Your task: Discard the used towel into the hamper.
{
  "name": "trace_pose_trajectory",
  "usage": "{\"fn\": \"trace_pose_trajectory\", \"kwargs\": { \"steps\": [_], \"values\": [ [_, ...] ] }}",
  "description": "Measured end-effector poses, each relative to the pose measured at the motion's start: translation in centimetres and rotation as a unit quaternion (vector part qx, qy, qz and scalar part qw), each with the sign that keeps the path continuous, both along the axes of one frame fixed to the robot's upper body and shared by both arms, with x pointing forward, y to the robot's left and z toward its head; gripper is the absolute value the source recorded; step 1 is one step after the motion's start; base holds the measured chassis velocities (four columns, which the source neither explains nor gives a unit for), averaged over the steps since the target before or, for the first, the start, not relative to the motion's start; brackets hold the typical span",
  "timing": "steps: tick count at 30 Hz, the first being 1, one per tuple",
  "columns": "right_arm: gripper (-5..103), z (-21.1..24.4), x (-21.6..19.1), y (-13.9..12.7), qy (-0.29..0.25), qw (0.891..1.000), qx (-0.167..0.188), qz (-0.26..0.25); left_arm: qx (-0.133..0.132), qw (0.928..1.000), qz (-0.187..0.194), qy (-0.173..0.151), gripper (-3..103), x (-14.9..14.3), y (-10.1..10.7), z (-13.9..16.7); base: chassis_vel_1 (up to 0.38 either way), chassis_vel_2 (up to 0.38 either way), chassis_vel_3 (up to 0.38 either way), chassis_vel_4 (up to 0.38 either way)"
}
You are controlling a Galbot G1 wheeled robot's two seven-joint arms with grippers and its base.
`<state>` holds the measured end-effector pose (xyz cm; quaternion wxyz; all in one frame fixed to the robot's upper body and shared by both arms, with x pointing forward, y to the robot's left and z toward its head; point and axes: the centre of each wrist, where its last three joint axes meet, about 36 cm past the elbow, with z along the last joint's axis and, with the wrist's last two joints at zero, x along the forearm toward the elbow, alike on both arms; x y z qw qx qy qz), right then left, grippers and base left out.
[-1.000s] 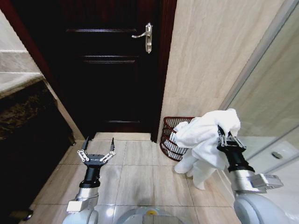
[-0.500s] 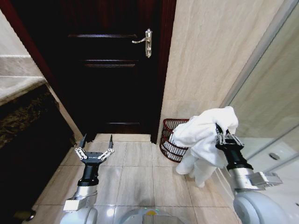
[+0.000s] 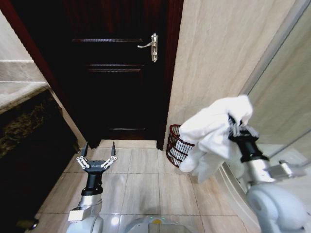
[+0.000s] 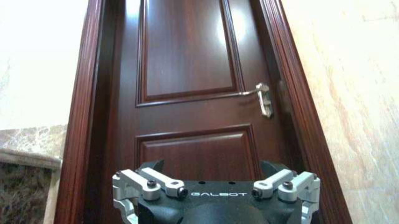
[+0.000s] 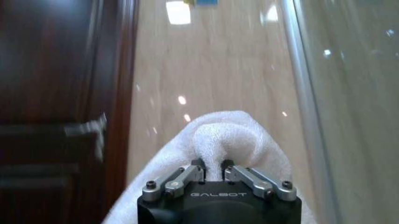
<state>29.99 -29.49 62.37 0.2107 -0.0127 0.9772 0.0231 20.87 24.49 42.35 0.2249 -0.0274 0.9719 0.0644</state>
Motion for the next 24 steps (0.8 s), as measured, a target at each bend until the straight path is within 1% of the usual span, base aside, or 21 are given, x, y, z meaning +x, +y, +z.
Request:
{"fn": "trace_pose_trajectory", "kwargs": {
  "steps": [1, 4, 5, 9, 10, 13, 14, 16, 17, 18, 20, 21, 24],
  "values": [
    [13, 0.0, 0.0, 0.0, 0.0, 1.0, 0.0, 0.0, 0.0, 1.0, 0.0, 0.0, 100, 0.0, 0.0, 0.0, 0.0, 0.0, 0.0, 0.0],
    [13, 3.6, 1.7, -0.2, -0.052, 0.998, -0.002, 0.038, 0.004, 1.0, 0.006, 0.004, 100, -0.9, 0.4, -0.6, 0.0, 0.0, 0.0, 0.0],
    [13, 3.6, 1.7, -0.2, -0.052, 0.998, -0.002, 0.038, 0.004, 1.0, 0.006, 0.004, 100, -0.9, 0.4, -0.6, 0.0, 0.0, 0.0, 0.0],
    [13, 6.5, 4.9, -1.9, -0.071, 0.996, -0.005, 0.06, 0.005, 0.9999, 0.012, 0.01, 100, -1.6, 0.5, -1.4, 0.0, 0.0, 0.0, 0.0],
    [13, 6.5, 4.9, -1.9, -0.071, 0.996, -0.005, 0.06, 0.005, 0.9999, 0.012, 0.01, 100, -1.6, 0.5, -1.4, 0.0, 0.0, 0.0, 0.0],
    [13, 8.4, 8.4, -4.4, -0.077, 0.995, -0.012, 0.063, 0.009, 0.9998, 0.012, 0.012, 100, -1.8, 0.5, -1.7, 0.0, 0.0, 0.0, 0.0],
    [13, 8.4, 8.4, -4.4, -0.077, 0.995, -0.012, 0.063, 0.009, 0.9998, 0.012, 0.012, 100, -1.8, 0.5, -1.7, 0.0, 0.0, 0.0, 0.0],
    [13, 9.6, 10.3, -5.4, -0.081, 0.994, -0.004, 0.071, 0.01, 0.9998, 0.011, 0.012, 100, -1.7, 0.4, -1.8, 0.0, 0.0, 0.0, 0.0],
    [13, 10.3, 11.1, -5.5, -0.084, 0.993, 0.004, 0.08, 0.01, 0.9998, 0.012, 0.011, 100, -1.6, 0.4, -1.8, 0.0, 0.0, 0.0, 0.0],
    [13, 10.3, 11.1, -5.5, -0.084, 0.993, 0.004, 0.08, 0.01, 0.9998, 0.012, 0.011, 100, -1.6, 0.4, -1.8, 0.0, 0.0, 0.0, 0.0],
    [13, 11.7, 13.0, -5.7, -0.088, 0.991, 0.02, 0.098, 0.01, 0.9998, 0.015, 0.012, 100, -1.5, 0.2, -1.8, 0.0, 0.0, 0.0, 0.0],
    [13, 11.7, 13.0, -5.7, -0.088, 0.991, 0.02, 0.098, 0.01, 0.9998, 0.015, 0.012, 100, -1.5, 0.2, -1.8, 0.0, 0.0, 0.0, 0.0],
    [13, 13.5, 16.1, -6.2, -0.102, 0.989, 0.026, 0.1, 0.006, 0.9997, 0.018, 0.013, 100, -1.3, 0.0, -1.7, 0.0, 0.0, 0.0, 0.0]
  ]
}}
